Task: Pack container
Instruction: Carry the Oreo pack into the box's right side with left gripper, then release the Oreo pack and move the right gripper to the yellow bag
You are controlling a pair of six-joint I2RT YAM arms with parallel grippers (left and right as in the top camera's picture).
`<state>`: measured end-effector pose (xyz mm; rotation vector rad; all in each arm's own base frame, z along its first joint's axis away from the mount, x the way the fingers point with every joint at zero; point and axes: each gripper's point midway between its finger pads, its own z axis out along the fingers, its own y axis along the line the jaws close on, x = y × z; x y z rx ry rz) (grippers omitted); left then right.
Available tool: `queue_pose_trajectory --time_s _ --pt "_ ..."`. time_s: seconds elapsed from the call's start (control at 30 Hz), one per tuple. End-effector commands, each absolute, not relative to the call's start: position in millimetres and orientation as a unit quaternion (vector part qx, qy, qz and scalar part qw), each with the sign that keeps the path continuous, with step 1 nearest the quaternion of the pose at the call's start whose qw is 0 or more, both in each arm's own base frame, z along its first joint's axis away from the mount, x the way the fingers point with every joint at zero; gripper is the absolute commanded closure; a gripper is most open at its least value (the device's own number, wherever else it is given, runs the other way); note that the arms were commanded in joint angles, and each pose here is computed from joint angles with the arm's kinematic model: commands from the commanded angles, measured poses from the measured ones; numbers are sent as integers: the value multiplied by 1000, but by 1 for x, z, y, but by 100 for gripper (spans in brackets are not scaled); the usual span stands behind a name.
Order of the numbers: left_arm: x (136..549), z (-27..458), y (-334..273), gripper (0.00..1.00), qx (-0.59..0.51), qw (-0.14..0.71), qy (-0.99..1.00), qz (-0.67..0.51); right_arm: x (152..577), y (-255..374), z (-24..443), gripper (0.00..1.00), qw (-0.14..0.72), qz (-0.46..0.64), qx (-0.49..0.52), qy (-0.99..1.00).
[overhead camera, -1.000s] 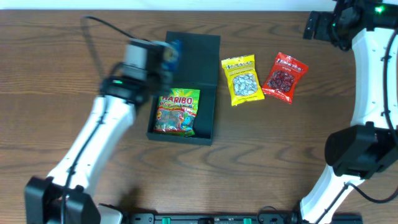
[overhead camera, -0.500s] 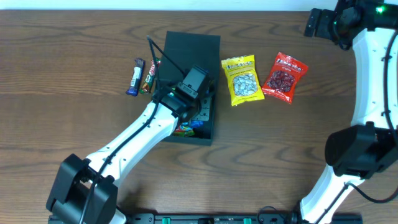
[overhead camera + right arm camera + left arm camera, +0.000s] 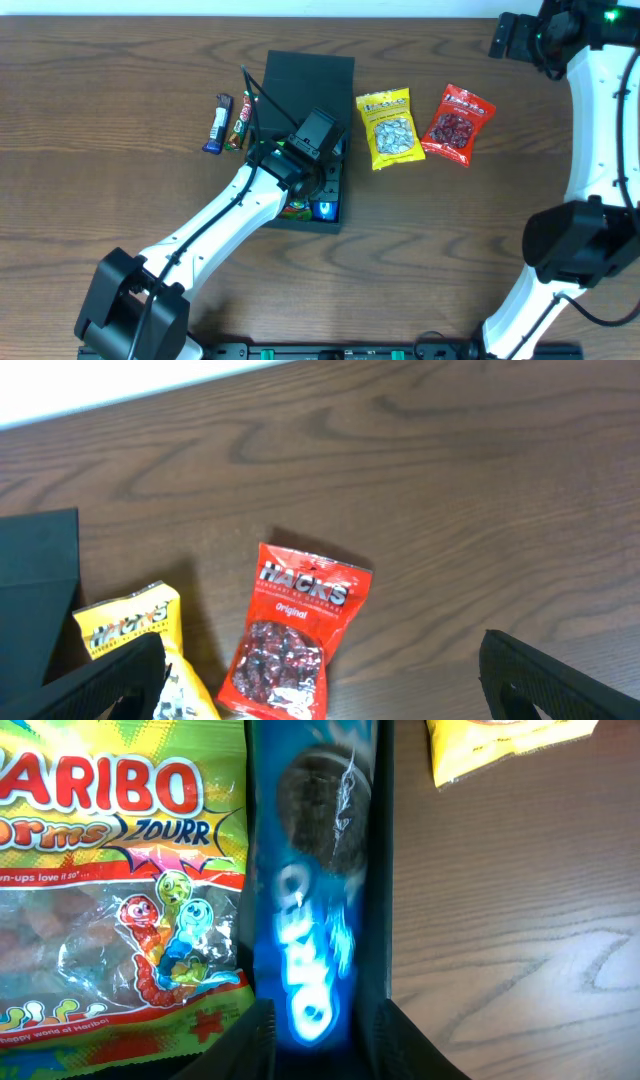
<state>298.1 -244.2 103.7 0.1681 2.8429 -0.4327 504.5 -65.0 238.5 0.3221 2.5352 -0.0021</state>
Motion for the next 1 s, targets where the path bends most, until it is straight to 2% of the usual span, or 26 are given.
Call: queue_pose_trajectory --time_s 0.0,0.07,0.23,0.4,0.43,0.5,0.53,0.83,0.97 --pt "294 101 -247 59 60 119 979 -153 504 -69 253 1 306 -8 119 945" --pt "294 102 -247 47 59 120 979 -154 505 -69 253 1 307 -8 118 944" --pt "314 115 -241 47 49 157 976 -142 505 -69 253 1 308 -8 119 944" --pt "367 167 -199 46 32 280 958 -58 506 -64 244 1 298 3 112 948" --pt "378 182 -183 43 19 311 950 -30 507 -55 238 1 291 26 95 952" --pt "395 211 -149 28 -16 360 933 21 510 -26 226 1 279 94 49 954" --pt "401 220 -133 25 -25 374 926 41 511 -14 221 1 274 116 28 954" --pt "423 227 -11 13 -137 373 911 112 522 39 153 1 209 149 -34 966" --pt "426 214 10 13 -132 350 922 101 524 62 128 1 186 150 -54 970"
